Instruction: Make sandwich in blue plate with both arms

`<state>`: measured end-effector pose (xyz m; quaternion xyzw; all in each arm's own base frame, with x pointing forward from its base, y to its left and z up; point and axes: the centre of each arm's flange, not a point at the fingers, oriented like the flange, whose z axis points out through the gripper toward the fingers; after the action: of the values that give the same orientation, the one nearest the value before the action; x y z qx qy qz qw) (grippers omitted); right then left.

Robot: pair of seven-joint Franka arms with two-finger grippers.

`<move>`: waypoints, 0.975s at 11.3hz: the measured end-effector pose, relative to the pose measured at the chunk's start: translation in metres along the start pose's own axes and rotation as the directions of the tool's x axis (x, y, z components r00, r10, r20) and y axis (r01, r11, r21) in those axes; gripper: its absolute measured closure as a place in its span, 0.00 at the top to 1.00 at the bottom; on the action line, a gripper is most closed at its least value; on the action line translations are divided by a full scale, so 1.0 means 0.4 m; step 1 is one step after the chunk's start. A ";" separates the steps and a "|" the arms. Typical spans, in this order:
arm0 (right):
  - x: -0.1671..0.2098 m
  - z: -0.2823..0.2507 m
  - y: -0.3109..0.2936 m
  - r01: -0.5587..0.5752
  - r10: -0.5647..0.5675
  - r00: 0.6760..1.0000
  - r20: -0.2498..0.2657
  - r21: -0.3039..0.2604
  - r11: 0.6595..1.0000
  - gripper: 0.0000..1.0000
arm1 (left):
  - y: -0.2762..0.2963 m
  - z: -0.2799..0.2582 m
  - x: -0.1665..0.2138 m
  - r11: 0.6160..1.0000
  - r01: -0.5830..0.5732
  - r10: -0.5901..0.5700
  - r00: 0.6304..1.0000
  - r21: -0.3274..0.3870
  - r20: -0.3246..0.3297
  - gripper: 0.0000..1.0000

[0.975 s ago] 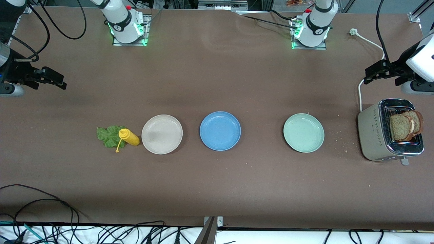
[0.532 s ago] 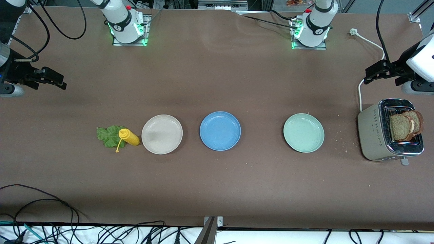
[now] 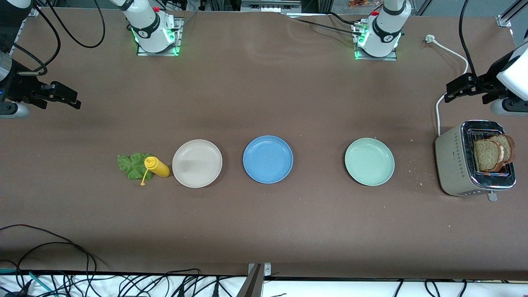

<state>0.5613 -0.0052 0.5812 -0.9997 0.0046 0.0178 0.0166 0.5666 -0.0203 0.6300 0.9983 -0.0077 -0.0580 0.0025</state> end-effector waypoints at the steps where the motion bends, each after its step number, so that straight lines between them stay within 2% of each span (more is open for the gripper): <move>1: 0.000 0.000 0.000 0.000 0.000 1.000 0.000 0.000 1.000 1.00 | -0.011 0.001 0.000 1.000 0.008 -0.008 1.000 -0.001 0.001 1.00; 6: 0.000 0.000 0.000 0.000 0.000 1.000 0.000 0.000 1.000 1.00 | -0.049 0.007 0.002 0.999 0.034 -0.034 0.999 -0.002 0.006 1.00; 8: 0.000 0.000 0.001 -0.001 0.001 1.000 0.000 0.000 1.000 1.00 | -0.141 0.039 0.020 0.999 0.035 -0.035 0.999 -0.011 0.028 1.00; 11: 0.000 0.000 0.002 -0.001 0.001 1.000 0.000 0.000 1.000 1.00 | -0.313 0.115 0.076 0.999 0.034 -0.034 0.999 -0.029 0.007 1.00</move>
<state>0.5613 -0.0059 0.5812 -0.9997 0.0053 0.0178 0.0166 0.5932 0.1042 0.5800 0.9979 0.0100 -0.0614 0.0160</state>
